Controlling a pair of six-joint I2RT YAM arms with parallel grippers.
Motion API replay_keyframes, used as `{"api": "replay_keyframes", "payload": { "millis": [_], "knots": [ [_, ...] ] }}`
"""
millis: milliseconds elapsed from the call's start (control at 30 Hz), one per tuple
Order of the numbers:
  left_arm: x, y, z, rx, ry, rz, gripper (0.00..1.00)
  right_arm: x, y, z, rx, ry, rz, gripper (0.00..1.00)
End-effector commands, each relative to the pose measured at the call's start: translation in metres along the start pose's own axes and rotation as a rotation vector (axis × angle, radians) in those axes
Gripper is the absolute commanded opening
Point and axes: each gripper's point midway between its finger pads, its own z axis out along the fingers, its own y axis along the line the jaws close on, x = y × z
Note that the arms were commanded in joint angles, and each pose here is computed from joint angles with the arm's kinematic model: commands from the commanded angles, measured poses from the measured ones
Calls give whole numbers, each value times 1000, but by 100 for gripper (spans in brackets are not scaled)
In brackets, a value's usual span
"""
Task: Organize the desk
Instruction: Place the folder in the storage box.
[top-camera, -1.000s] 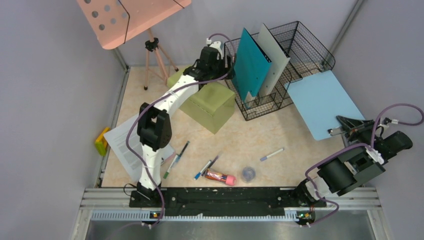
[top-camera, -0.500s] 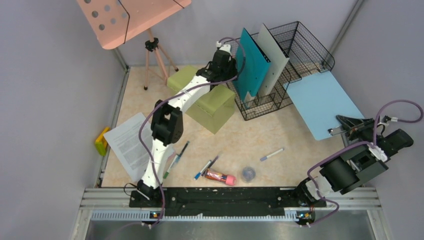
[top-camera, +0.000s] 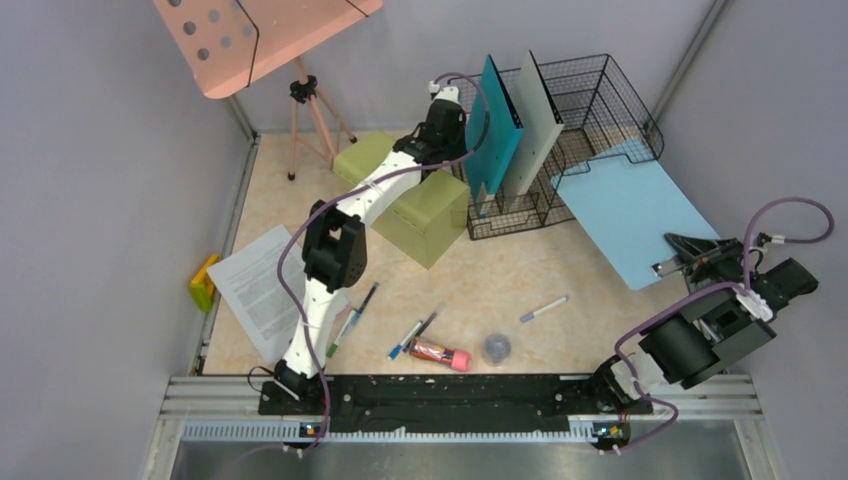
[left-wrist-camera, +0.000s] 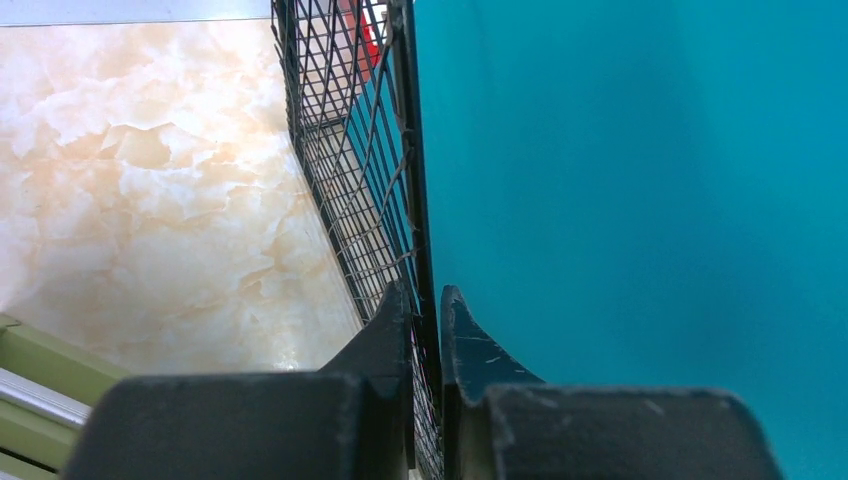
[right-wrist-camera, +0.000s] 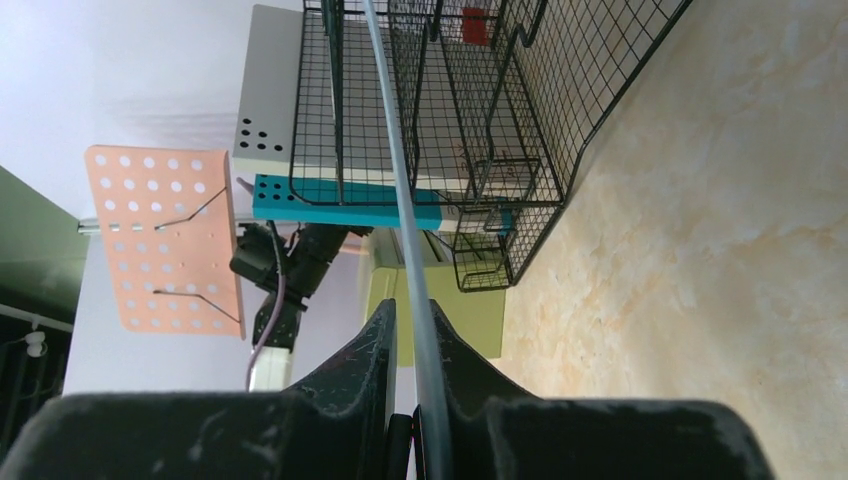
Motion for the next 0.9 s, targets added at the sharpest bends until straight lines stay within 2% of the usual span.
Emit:
{"api": "replay_keyframes", "payload": {
  "millis": [0,233,433,700,867],
  "knots": [
    [-4,6,-8,40,21,93,0,-6,0,0,16,-36,22,0],
    [-2,8,-11,30,28,78,0,-2,11,-5,-2,-76,18,0],
    [3,15,-8,-12,32,48,0,-13,23,-29,-6,-148,3,0],
    [10,14,-8,-19,47,33,0,-5,1,-34,-15,-212,52,0],
    [14,7,-8,-11,50,41,0,8,-4,-21,-9,-200,55,0]
  ]
}}
